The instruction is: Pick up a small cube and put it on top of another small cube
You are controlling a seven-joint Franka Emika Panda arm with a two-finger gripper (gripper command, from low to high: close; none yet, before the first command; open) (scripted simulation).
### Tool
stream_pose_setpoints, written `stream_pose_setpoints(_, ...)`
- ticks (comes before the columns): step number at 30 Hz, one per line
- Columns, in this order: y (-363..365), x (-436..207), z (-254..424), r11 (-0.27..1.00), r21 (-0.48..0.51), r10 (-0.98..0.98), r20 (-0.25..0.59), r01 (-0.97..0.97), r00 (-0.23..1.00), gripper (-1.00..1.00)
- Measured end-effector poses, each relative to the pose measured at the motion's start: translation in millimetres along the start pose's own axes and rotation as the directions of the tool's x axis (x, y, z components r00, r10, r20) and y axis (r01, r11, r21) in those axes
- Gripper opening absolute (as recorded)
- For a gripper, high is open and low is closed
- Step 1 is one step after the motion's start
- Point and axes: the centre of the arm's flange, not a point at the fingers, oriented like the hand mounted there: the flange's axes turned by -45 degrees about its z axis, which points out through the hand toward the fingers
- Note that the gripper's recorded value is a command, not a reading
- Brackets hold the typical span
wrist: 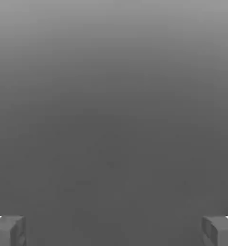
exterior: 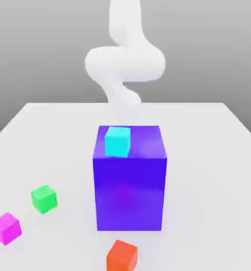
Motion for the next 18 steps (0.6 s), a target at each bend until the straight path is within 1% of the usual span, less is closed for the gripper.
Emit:
stream_pose_setpoints(4, 41.2, -6.2, 77.3, 0.997, -0.005, 0.078, 0.11, -0.078, 0.991, 0.0)
stream_pose_setpoints(9, 94.3, -33.5, 164.6, 0.984, -0.039, 0.178, 0.232, -0.174, 0.956, 0.0)
stream_pose_setpoints(14, 148.9, -81.0, 240.9, 0.959, -0.102, 0.282, 0.34, -0.263, 0.897, 0.0)
stream_pose_setpoints(18, 196.7, -133.1, 290.2, 0.928, -0.179, 0.374, 0.41, -0.328, 0.832, 0.0)
